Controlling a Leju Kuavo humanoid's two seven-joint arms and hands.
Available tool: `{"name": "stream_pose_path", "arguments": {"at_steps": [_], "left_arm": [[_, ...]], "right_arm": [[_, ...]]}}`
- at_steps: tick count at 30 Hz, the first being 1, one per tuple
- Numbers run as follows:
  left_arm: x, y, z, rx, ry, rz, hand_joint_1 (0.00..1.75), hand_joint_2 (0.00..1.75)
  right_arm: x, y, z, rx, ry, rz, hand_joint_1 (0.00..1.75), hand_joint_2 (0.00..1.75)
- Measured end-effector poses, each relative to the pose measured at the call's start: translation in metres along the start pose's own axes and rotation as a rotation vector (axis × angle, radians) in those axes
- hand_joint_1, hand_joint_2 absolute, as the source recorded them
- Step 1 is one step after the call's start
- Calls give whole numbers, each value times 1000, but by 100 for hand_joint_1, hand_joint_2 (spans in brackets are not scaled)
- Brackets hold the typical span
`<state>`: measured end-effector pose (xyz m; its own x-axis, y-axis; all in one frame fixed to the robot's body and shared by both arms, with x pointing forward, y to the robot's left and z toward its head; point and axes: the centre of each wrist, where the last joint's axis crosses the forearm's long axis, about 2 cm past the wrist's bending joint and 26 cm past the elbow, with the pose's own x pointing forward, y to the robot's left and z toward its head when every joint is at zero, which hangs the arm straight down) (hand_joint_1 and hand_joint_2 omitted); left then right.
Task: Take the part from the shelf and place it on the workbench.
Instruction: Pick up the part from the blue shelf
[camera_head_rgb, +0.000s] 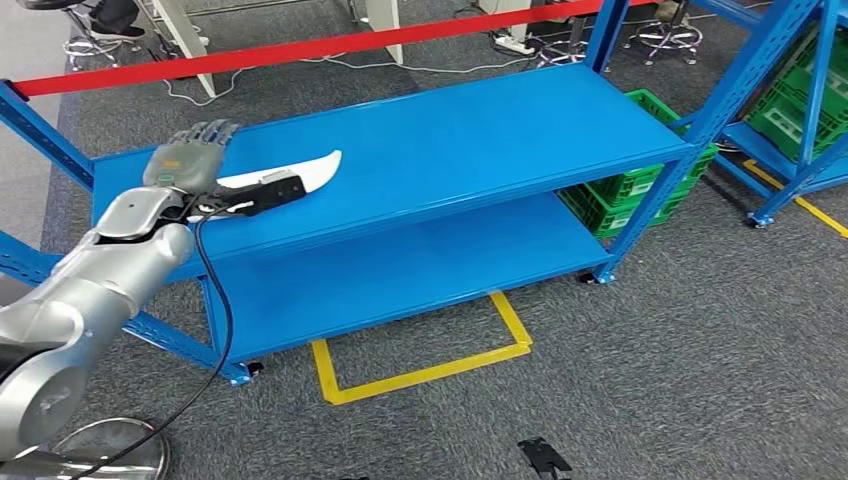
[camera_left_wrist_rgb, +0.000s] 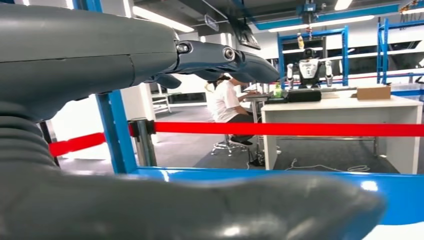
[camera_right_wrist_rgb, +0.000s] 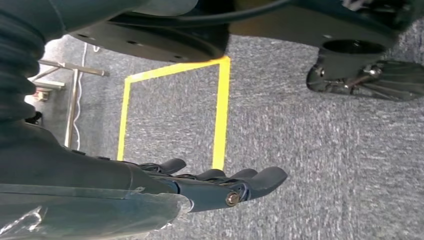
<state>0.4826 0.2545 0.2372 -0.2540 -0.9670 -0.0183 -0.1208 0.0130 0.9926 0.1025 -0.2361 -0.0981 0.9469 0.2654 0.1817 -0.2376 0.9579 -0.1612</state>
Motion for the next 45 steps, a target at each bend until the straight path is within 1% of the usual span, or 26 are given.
{"name": "stream_pose_path", "arguments": {"at_steps": [5,11,15,19,36,41,45], "left_arm": [[1,-1,1,3,8,0,0,0],[1,5,-3,21,17,1,0,0],[1,5,-3,21,18,-2,0,0],[1,5,-2,19,19,-9,0,175],[0,2,-2,-55,28,-29,0,175],[-1,-4,1,-101,39,-35,0,175],[0,-14,6,-136,58,-31,0,175]], "right_arm": [[-2,1,0,5,0,-1,0,175],[5,-1,0,-1,-15,-4,0,175],[6,-2,0,-2,-17,-8,0,175],[7,-2,0,-3,-18,-5,0,175],[8,-3,0,-2,-18,-8,0,175],[8,-3,0,-3,-19,-7,0,175],[10,-3,0,-4,-21,-3,0,175]]}}
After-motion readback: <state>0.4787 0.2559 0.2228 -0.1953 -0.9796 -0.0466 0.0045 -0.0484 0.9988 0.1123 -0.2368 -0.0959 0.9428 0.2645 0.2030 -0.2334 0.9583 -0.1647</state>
